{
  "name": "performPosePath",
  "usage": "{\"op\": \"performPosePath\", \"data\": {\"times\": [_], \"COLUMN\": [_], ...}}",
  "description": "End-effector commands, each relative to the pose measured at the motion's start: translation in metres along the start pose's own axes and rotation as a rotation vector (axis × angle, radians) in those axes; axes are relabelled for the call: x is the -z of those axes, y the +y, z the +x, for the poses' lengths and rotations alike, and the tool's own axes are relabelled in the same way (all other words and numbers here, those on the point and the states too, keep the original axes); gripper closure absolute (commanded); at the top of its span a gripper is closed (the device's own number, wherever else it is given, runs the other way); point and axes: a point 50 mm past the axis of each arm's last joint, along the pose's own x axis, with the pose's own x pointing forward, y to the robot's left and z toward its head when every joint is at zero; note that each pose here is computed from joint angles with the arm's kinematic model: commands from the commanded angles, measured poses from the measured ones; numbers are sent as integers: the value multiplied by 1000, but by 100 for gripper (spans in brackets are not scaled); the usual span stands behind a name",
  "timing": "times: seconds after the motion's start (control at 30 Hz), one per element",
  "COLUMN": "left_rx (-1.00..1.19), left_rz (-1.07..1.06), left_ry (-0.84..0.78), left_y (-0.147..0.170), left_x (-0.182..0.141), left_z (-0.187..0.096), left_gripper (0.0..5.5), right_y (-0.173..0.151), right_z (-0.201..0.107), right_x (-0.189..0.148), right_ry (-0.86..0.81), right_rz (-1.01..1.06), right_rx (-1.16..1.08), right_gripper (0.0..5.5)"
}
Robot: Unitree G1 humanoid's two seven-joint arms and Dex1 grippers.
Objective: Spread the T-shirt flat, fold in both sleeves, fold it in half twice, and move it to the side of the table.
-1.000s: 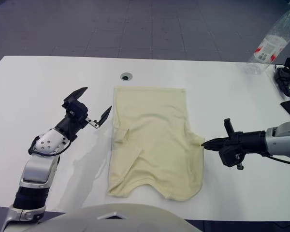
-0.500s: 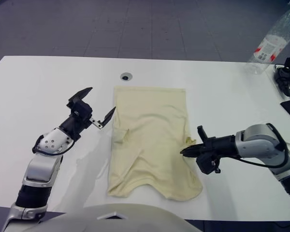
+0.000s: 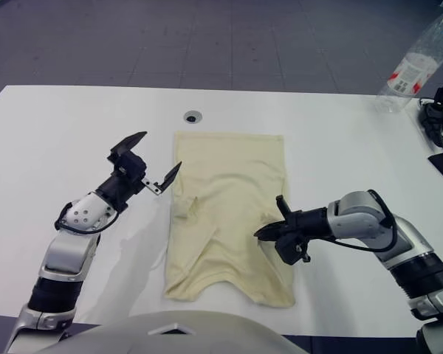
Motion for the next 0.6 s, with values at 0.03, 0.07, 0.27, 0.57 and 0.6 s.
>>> {"op": "performPosePath", "data": {"times": [0.03, 0.07, 0.27, 0.57, 0.6], "left_rx": [9, 9, 9, 14, 15], "left_rz": [20, 20, 26, 36, 36], "left_ry": [4, 4, 11, 16, 16], "left_y": [1, 1, 3, 3, 3], "left_x": [0, 0, 1, 2, 2], "left_z": [2, 2, 2, 2, 2], "left_gripper": [10, 10, 10, 10, 10], "right_y": [-11, -11, -16, -2, -1], "right_z": [0, 0, 4, 12, 13], "right_x": [-6, -6, -14, -6, -4], "right_ry": [-27, -29, -68, -26, -14], "right_rz": [-14, -14, -19, 12, 23], "right_rx": [31, 32, 70, 7, 11], "right_gripper": [549, 549, 549, 549, 526]}}
